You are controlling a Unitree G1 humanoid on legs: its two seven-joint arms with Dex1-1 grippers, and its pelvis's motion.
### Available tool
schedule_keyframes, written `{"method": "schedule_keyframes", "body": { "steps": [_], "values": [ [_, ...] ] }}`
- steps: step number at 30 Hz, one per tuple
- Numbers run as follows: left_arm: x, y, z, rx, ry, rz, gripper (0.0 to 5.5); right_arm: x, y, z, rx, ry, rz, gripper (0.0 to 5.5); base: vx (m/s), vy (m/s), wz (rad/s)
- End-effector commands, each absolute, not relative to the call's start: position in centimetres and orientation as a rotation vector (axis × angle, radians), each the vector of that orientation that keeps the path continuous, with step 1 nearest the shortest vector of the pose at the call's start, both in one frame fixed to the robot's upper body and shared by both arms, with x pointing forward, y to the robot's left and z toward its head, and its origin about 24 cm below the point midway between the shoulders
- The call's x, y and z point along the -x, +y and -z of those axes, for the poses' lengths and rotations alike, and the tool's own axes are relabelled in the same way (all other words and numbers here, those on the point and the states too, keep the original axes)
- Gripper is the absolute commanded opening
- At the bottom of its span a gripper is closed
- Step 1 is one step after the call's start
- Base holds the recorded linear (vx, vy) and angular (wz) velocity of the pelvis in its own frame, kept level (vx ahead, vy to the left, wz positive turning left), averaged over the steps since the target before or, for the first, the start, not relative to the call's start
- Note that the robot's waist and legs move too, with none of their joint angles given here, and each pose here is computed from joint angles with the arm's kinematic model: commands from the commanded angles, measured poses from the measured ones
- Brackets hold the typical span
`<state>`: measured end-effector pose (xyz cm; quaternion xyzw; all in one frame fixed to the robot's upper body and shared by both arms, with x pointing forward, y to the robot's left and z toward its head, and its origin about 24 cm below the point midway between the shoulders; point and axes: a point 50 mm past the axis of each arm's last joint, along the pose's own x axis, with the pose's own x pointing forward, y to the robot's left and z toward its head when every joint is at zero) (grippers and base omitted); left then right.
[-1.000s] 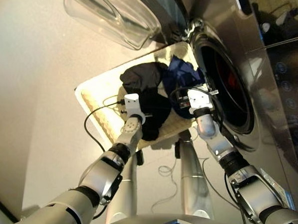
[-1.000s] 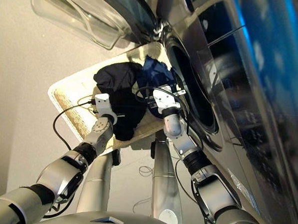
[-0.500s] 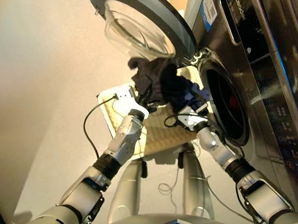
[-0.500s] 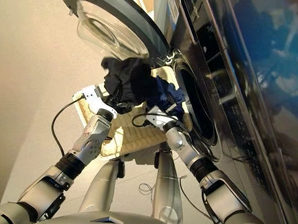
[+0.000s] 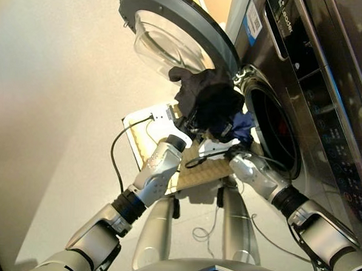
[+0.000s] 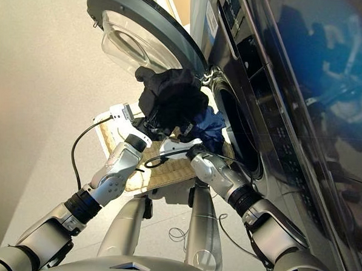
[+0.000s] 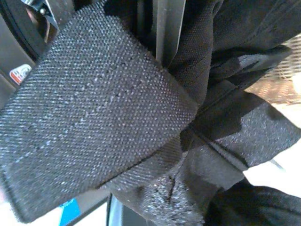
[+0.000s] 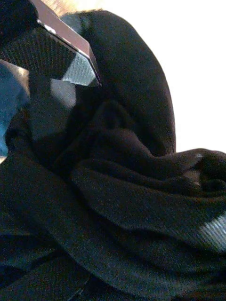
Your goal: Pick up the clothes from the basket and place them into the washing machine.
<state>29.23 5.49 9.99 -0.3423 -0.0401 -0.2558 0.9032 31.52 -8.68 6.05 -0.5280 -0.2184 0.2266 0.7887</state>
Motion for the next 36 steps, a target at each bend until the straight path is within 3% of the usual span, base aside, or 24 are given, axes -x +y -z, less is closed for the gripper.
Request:
{"method": "schedule_keyframes", "body": {
  "steps": [1, 4, 5, 6, 7, 15, 16, 17, 21, 26, 28, 29, 33, 36],
  "values": [
    [-27.2, 4.2, -13.2, 0.747, -0.188, 0.709, 0.00, -32.9, -6.5, -8.6, 1.114, -0.589, -0.368, 5.50, 0.000, 0.000, 0.000],
    [-26.8, 4.1, -13.3, 0.753, -0.179, 0.735, 0.00, -33.3, -6.4, -8.8, 1.102, -0.570, -0.345, 5.50, 0.000, 0.000, 0.000],
    [-26.6, 4.1, -13.2, 0.754, -0.171, 0.751, 0.00, -33.5, -6.4, -8.8, 1.093, -0.561, -0.335, 2.61, 0.000, 0.000, 0.000],
    [-26.4, 4.0, -13.2, 0.746, -0.158, 0.769, 0.00, -33.8, -6.5, -9.1, 1.088, -0.553, -0.319, 0.52, 0.000, 0.000, 0.000],
    [-26.4, 4.0, -13.2, 0.746, -0.158, 0.769, 0.00, -33.8, -6.5, -9.1, 1.088, -0.553, -0.319, 0.00, 0.000, 0.000, 0.000],
    [-26.2, 4.1, -12.7, 0.702, -0.134, 0.794, 0.02, -34.0, -6.9, -8.9, 1.027, -0.513, -0.270, 0.00, 0.000, 0.000, 0.000],
    [-26.1, 4.2, -12.6, 0.698, -0.133, 0.796, 1.10, -33.9, -7.0, -8.7, 1.019, -0.502, -0.267, 0.00, 0.000, 0.000, 0.000],
    [-26.1, 4.2, -12.7, 0.686, -0.135, 0.799, 5.50, -33.9, -7.2, -8.5, 1.009, -0.487, -0.262, 0.00, 0.000, 0.000, 0.000],
    [-26.4, 5.3, -13.2, 0.615, -0.210, 0.744, 5.50, -33.3, -8.1, -7.0, 0.863, -0.405, -0.197, 0.00, 0.000, 0.000, 0.000],
    [-26.7, 6.6, -13.6, 0.654, -0.271, 0.646, 5.50, -32.7, -8.9, -5.7, 0.768, -0.340, -0.126, 0.00, 0.000, 0.000, 0.000],
    [-27.3, 8.6, -13.6, 0.669, -0.323, 0.496, 5.50, -32.5, -10.5, -4.5, 0.614, -0.238, 0.029, 0.00, 0.000, 0.000, 0.000],
    [-27.3, 8.6, -13.6, 0.669, -0.323, 0.496, 5.50, -32.5, -10.5, -4.5, 0.614, -0.238, 0.028, 0.00, 0.000, 0.000, 0.000],
    [-28.5, 12.3, -12.1, 0.680, -0.349, 0.199, 5.50, -32.2, -11.9, -2.4, 0.463, -0.077, 0.112, 0.00, 0.000, 0.000, 0.000],
    [-28.6, 13.7, -11.6, 0.667, -0.361, 0.112, 5.50, -32.1, -12.8, -2.5, 0.468, -0.079, 0.128, 0.00, 0.000, 0.000, 0.000]
  ]
}}
